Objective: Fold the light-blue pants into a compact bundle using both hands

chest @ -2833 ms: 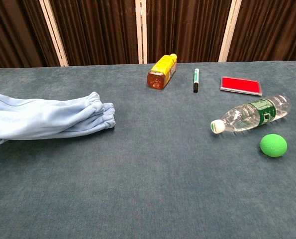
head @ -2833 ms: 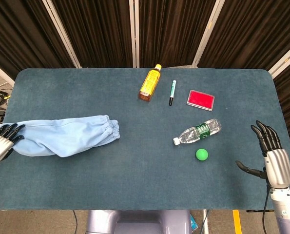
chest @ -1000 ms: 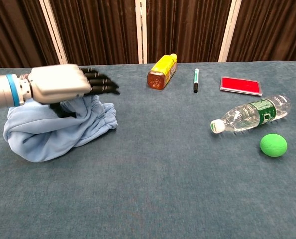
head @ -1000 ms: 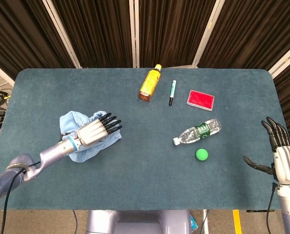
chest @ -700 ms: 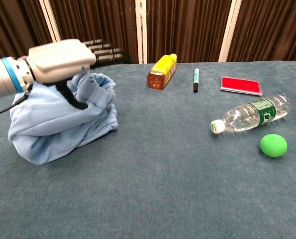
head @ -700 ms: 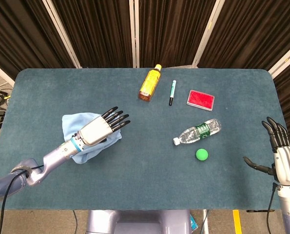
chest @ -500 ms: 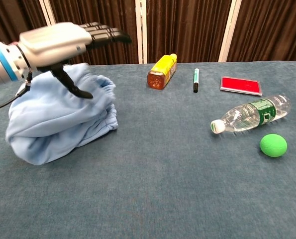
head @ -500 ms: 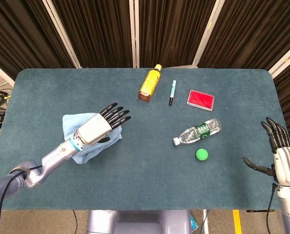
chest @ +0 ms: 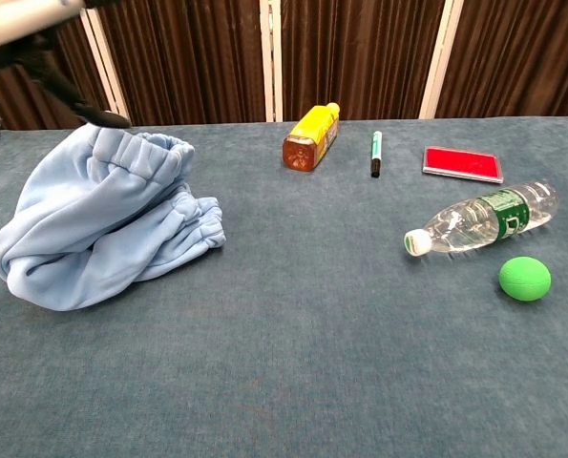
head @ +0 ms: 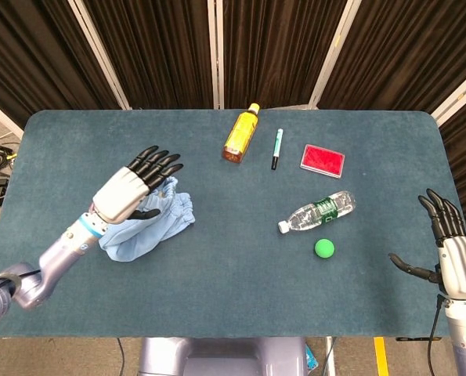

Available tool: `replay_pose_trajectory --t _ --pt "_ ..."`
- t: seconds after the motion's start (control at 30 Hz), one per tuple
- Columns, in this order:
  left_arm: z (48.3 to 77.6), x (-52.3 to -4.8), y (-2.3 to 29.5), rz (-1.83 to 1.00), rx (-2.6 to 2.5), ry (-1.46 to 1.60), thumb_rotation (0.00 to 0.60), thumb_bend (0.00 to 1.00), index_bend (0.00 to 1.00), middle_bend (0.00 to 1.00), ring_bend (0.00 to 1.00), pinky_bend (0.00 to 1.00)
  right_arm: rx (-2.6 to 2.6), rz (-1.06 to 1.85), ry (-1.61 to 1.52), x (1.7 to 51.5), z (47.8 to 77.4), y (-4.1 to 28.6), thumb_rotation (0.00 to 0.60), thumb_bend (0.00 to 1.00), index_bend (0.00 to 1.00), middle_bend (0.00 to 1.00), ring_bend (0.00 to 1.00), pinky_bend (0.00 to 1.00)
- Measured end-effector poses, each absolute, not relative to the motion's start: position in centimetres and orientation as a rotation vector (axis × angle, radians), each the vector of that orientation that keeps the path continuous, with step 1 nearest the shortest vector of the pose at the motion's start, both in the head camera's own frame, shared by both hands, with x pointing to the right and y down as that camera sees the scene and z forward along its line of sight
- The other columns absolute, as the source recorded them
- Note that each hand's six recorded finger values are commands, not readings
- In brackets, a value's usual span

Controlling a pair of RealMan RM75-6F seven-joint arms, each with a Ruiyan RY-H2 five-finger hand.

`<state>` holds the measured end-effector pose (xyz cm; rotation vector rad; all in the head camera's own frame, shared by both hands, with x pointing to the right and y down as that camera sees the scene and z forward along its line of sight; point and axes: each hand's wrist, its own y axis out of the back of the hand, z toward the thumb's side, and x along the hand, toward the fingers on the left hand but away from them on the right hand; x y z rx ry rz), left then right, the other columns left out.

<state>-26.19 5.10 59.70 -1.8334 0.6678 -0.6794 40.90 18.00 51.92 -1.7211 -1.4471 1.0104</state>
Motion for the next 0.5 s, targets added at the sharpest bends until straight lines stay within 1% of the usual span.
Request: replay_pose_trajectory --t 0.1,0.2,0.27,0.33,0.4,0.5 --pt "59.5 -28.2 5.4 -0.716 -1.826 0.675 0.6 0.1 0.0 0.0 0.0 0.0 -1.723 1.007 -1.447 40.9 51.9 18.0 0.6 0.0 0.09 0.03 0.0 0.0" --pt "59.6 -30.6 5.9 -0.762 -1.832 0.707 0.6 0.21 0.0 0.0 0.0 0.0 -1.728 1.007 -1.445 40.8 51.9 18.1 0.6 0.0 0.09 0.03 0.0 0.0" --pt "60.0 -32.7 6.2 -0.813 -1.843 0.724 0.6 0.37 0.02 0.0 0.0 0.0 -1.733 1.007 -1.44 40.7 51.9 18.2 0.6 0.0 0.09 0.03 0.0 0.0" --pt "60.7 -34.5 6.4 -0.866 -1.859 0.736 0.6 0.46 0.04 0.0 0.0 0.0 -1.734 1.006 -1.435 40.6 52.0 18.2 0.6 0.0 0.09 0.03 0.0 0.0" --pt "61.4 -35.8 6.6 -0.911 -1.883 0.746 0.6 0.49 0.06 0.0 0.0 0.01 -1.734 1.006 -1.434 40.5 52.0 18.3 0.6 0.0 0.09 0.03 0.0 0.0" --pt "62.9 -37.6 7.0 -0.989 -1.915 0.748 0.6 0.49 0.1 0.0 0.0 0.01 -1.731 1.008 -1.436 40.5 52.0 18.3 0.6 0.0 0.09 0.03 0.0 0.0"
